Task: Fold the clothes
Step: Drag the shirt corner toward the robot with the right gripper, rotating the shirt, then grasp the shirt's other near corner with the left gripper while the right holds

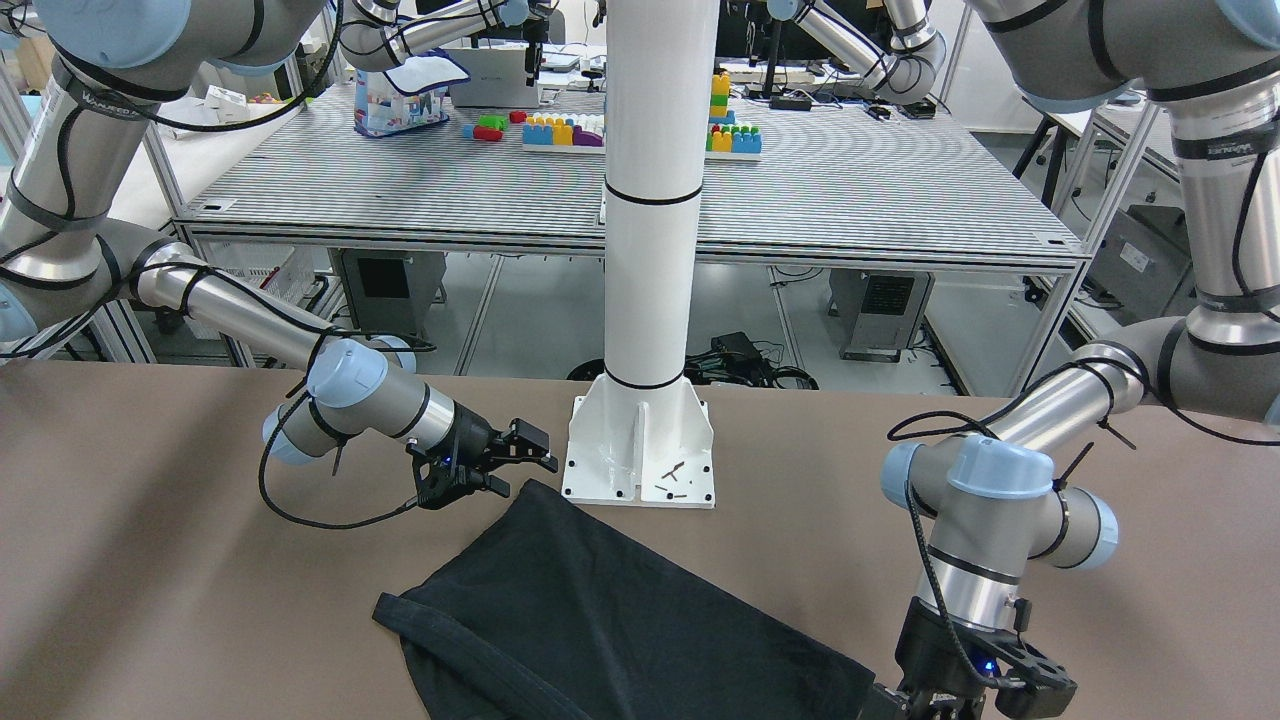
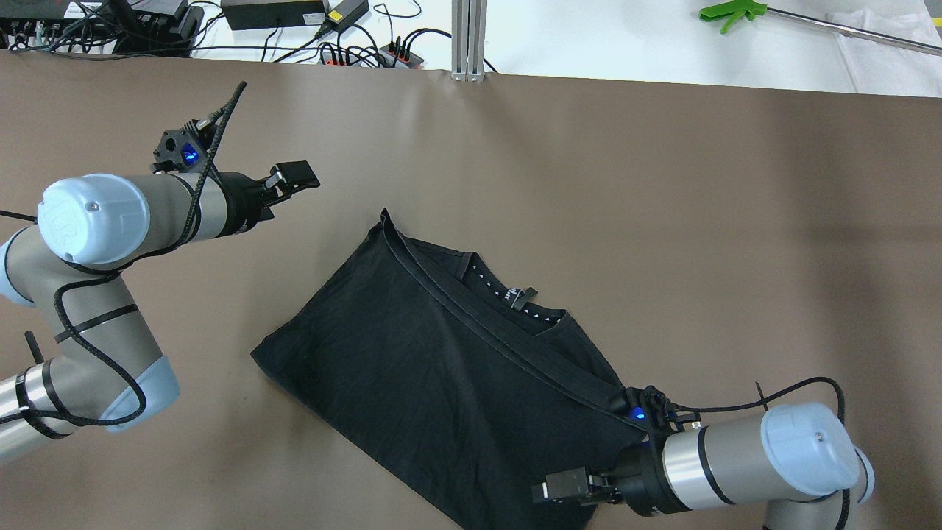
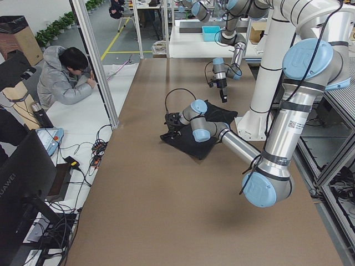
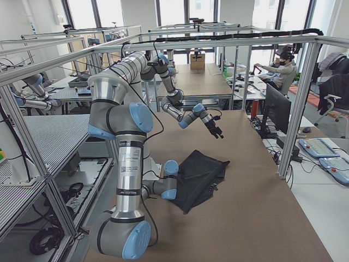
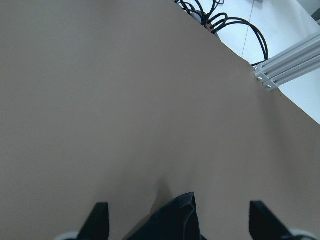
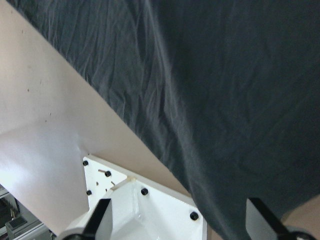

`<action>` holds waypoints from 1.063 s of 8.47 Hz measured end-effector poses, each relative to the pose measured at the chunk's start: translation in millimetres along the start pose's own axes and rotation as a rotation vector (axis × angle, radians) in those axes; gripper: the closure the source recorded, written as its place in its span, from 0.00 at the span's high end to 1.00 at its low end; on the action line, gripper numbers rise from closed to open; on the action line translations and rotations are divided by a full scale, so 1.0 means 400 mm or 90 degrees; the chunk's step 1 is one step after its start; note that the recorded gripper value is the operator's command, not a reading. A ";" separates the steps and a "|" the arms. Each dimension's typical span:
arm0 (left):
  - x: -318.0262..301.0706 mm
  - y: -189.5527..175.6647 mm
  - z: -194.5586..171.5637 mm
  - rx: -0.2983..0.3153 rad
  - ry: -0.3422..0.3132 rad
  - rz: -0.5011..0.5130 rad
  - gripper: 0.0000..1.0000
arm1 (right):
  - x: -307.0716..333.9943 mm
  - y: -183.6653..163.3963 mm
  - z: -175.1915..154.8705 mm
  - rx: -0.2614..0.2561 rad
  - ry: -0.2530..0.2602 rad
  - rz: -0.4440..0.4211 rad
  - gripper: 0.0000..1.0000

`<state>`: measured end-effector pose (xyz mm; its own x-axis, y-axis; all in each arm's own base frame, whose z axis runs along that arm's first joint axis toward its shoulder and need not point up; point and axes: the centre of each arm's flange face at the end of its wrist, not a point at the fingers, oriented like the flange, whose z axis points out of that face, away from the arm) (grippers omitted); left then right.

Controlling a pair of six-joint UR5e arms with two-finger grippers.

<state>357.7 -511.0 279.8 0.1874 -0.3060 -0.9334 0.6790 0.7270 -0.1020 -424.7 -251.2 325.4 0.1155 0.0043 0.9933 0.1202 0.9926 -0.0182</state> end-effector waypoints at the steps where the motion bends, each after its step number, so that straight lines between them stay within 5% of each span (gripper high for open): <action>1: -0.006 0.026 -0.001 -0.019 -0.002 0.003 1.00 | 0.008 -0.037 -0.023 0.031 0.005 0.003 0.94; 4: -0.089 0.125 -0.006 -0.065 -0.021 0.008 1.00 | 0.023 -0.140 -0.107 0.108 0.015 -0.001 0.94; 9: -0.234 0.248 -0.012 -0.099 -0.038 0.026 1.00 | 0.029 -0.212 -0.169 0.187 0.020 -0.008 0.94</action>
<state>404.2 -407.3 355.5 0.2567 -0.3071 -0.9164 0.5533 0.8241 -0.1212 -367.0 -343.4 330.6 0.1475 -0.0078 0.9890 -0.1680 0.9852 0.0328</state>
